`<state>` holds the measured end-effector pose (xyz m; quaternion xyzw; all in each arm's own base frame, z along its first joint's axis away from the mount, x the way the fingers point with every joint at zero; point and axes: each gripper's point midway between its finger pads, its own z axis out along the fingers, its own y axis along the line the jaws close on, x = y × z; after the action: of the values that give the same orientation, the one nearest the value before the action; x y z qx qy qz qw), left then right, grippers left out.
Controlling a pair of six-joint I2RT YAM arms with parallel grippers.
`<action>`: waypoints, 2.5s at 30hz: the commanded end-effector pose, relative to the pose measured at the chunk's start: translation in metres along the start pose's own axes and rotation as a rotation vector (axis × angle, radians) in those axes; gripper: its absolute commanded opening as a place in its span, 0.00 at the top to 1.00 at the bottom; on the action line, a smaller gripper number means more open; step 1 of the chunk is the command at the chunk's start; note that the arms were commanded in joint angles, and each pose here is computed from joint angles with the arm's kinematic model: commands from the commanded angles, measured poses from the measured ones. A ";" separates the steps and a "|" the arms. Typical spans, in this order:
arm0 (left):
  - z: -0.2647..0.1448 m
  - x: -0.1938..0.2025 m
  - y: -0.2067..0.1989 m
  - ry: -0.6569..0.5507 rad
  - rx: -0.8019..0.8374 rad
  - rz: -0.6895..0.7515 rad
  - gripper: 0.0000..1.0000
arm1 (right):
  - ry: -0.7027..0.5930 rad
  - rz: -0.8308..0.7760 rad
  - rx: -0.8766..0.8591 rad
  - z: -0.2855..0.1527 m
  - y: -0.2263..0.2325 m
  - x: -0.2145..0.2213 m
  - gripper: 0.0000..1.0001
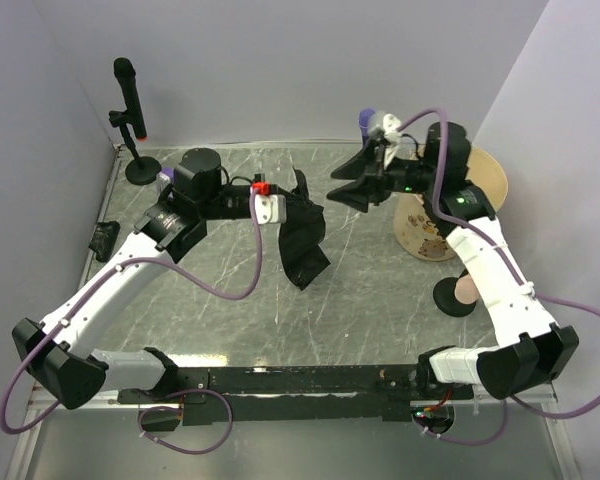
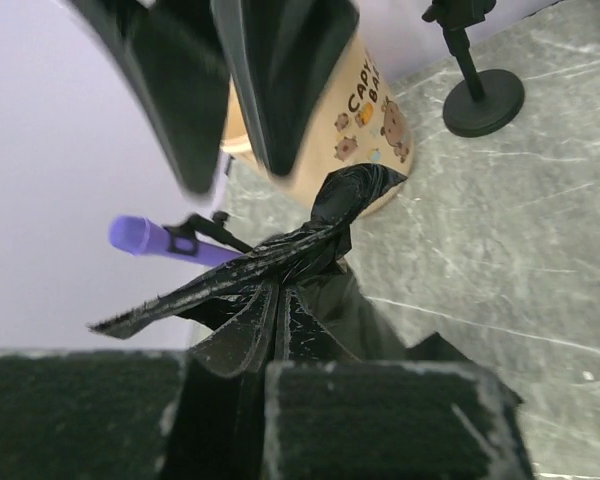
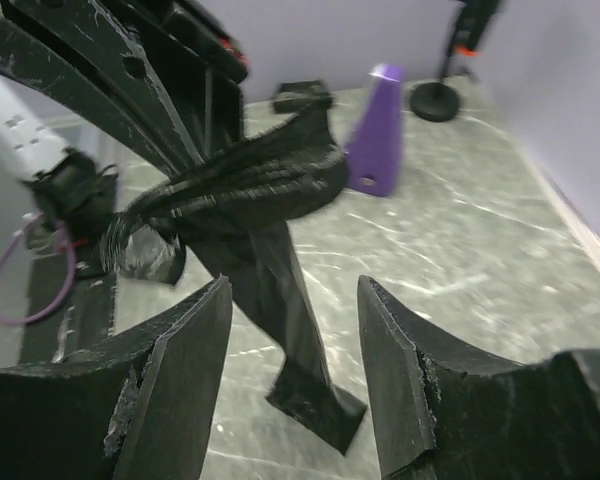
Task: Put the trash bags into the trash bin
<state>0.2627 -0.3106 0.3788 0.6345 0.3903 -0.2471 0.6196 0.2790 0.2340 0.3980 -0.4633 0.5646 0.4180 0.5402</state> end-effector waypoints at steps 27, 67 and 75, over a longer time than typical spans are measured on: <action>0.006 -0.031 0.002 -0.029 -0.062 0.142 0.99 | -0.034 -0.126 -0.187 0.034 0.047 -0.010 0.64; 0.000 -0.025 0.011 -0.013 -0.126 0.093 0.99 | -0.061 0.006 -0.210 0.041 0.027 -0.016 0.50; 0.004 -0.023 0.011 -0.014 -0.120 0.078 0.99 | -0.068 0.000 -0.219 0.046 0.026 -0.017 0.58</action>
<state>0.2634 -0.3138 0.3836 0.6166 0.3999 -0.1924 0.6503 0.2666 0.2809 0.3874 -0.4841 0.5371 0.4949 0.4818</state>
